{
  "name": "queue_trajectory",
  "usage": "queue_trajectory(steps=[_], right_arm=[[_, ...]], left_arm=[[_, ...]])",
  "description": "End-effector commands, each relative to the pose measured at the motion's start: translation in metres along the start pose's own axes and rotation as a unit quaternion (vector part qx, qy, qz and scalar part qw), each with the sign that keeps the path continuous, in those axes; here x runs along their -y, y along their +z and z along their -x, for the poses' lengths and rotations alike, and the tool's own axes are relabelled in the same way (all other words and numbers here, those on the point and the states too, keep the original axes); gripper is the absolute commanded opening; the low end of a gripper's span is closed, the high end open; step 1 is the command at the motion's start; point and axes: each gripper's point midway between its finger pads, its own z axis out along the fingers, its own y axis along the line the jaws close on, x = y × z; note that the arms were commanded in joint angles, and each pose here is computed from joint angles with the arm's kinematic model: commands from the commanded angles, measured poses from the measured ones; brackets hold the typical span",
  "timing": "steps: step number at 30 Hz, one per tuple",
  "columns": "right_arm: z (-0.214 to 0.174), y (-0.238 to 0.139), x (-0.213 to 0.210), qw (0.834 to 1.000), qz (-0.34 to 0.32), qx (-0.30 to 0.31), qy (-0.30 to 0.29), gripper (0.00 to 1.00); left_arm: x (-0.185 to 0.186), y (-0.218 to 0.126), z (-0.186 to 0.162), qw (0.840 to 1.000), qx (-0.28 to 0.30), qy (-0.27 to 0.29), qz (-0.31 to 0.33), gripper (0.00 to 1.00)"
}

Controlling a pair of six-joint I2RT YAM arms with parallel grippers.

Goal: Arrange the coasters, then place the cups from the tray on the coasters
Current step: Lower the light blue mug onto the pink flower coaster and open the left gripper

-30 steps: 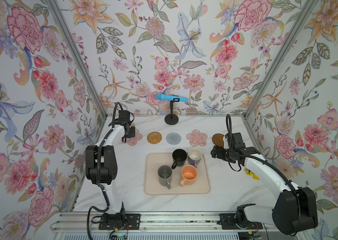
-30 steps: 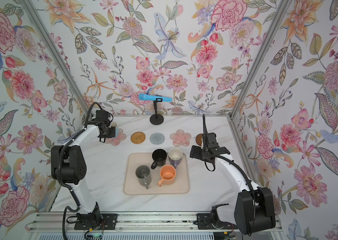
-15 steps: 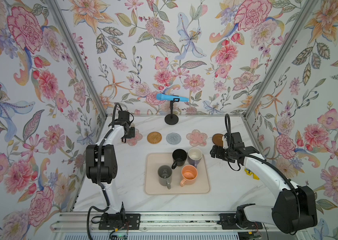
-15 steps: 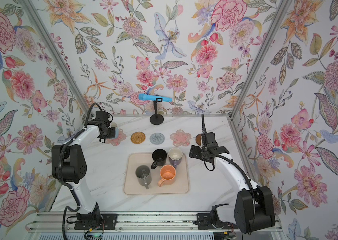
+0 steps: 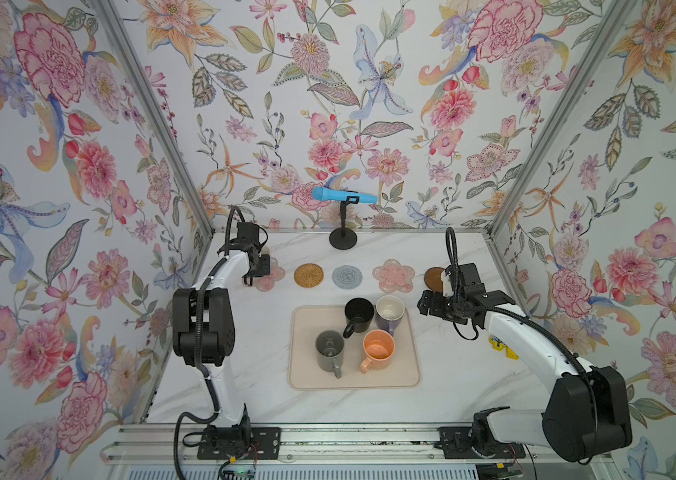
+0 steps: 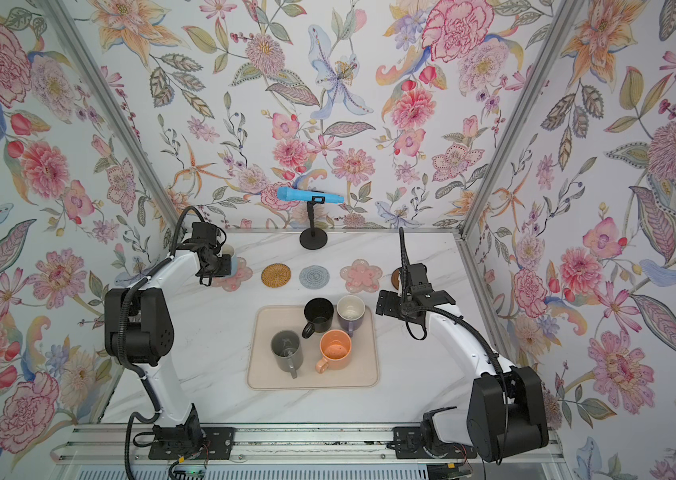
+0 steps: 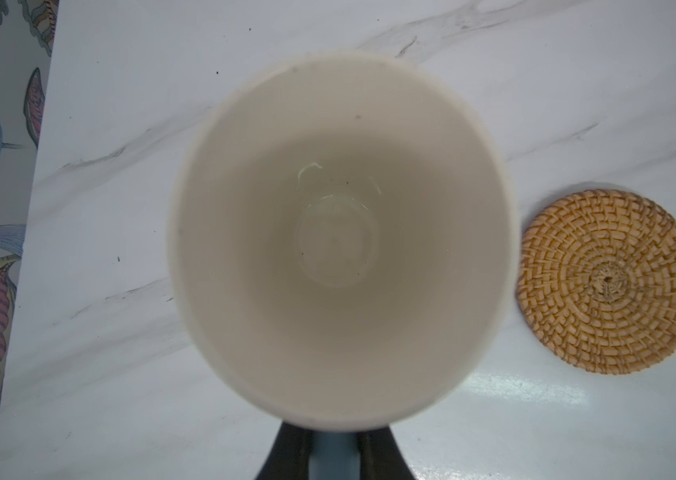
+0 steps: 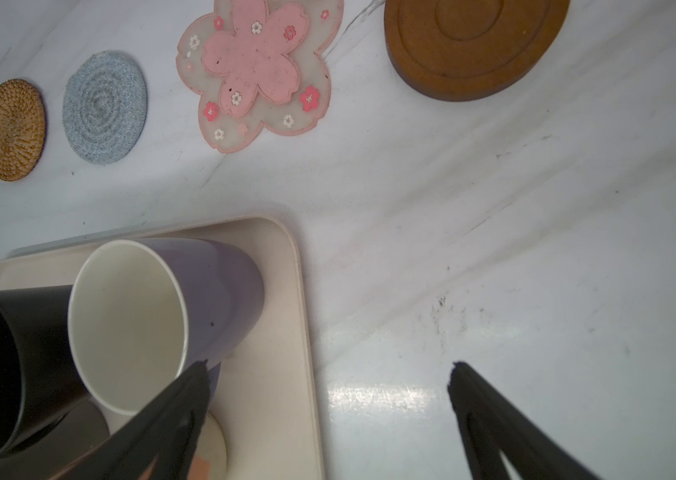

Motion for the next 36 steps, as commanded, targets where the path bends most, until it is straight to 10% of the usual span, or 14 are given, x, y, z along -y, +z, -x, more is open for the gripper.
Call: queue_trajectory(steps=[1, 25, 36], right_arm=[[0.005, -0.002, -0.003, 1.000, -0.002, 0.004, -0.005, 0.92], [0.004, 0.000, -0.005, 1.000, -0.003, 0.000, -0.009, 0.92], [0.005, 0.000, -0.008, 1.000, -0.001, 0.001, -0.012, 0.92]], left_arm=[[-0.004, 0.001, 0.012, 1.000, 0.024, -0.016, -0.004, 0.00], [-0.007, 0.014, -0.007, 1.000, 0.000, -0.019, 0.003, 0.00], [-0.006, 0.013, -0.011, 1.000, -0.002, -0.020, 0.001, 0.27]])
